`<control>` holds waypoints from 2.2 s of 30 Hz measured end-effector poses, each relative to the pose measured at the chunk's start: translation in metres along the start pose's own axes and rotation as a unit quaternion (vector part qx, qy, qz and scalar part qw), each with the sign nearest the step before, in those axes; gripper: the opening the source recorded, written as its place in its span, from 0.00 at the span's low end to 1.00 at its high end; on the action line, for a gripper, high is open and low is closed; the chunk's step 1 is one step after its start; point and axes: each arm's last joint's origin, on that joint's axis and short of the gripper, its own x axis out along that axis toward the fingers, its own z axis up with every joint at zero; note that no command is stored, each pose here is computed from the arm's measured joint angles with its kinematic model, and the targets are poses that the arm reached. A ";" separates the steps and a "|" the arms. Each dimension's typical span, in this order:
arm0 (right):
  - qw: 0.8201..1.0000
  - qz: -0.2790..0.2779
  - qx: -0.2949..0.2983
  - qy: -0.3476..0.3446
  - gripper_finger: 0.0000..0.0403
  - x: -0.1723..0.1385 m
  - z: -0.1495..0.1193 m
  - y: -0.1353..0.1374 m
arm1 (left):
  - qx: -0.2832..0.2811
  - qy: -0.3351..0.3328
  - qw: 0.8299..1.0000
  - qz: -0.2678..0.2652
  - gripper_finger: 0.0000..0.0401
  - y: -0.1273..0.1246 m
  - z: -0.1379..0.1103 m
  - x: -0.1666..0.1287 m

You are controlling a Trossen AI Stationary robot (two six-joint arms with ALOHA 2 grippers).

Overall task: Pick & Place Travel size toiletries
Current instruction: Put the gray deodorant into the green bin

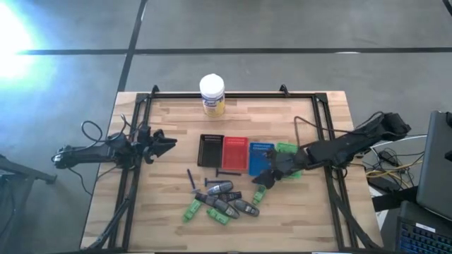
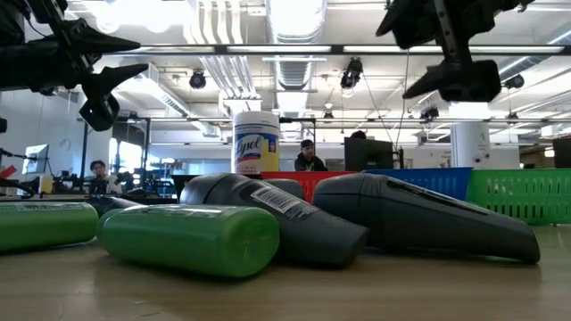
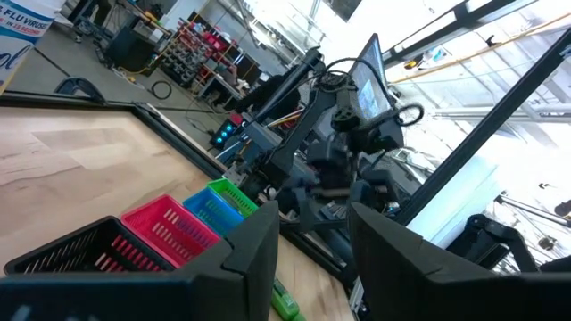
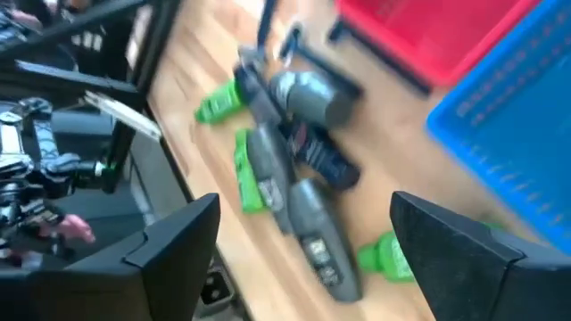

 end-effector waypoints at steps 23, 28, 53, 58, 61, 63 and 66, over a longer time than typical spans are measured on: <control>0.896 -0.230 -0.318 0.206 0.88 0.122 -0.046 0.077 | 0.001 0.012 1.000 0.010 0.36 0.002 -0.002 0.000; 0.890 -0.251 -0.322 0.204 0.93 0.145 -0.053 0.072 | 0.001 0.012 1.000 0.010 0.36 0.002 -0.002 0.000; 0.911 -0.308 -0.229 0.153 0.49 0.155 -0.049 0.049 | 0.002 0.018 1.000 0.015 0.36 0.003 -0.003 0.000; 0.928 -0.305 -0.190 0.096 0.49 0.104 -0.034 0.074 | 0.032 0.015 0.999 0.021 0.36 0.003 -0.003 0.000; 0.936 -0.323 -0.139 0.031 0.49 0.069 -0.024 0.082 | 0.058 0.016 0.998 0.024 0.36 0.004 -0.004 0.000; 0.931 -0.355 -0.083 -0.019 0.49 0.037 -0.017 0.082 | 0.067 0.017 0.997 0.026 0.36 0.004 -0.004 0.000; 0.907 -0.412 0.024 -0.080 0.49 -0.007 -0.010 0.067 | 0.070 0.017 0.997 0.028 0.36 0.004 -0.004 0.000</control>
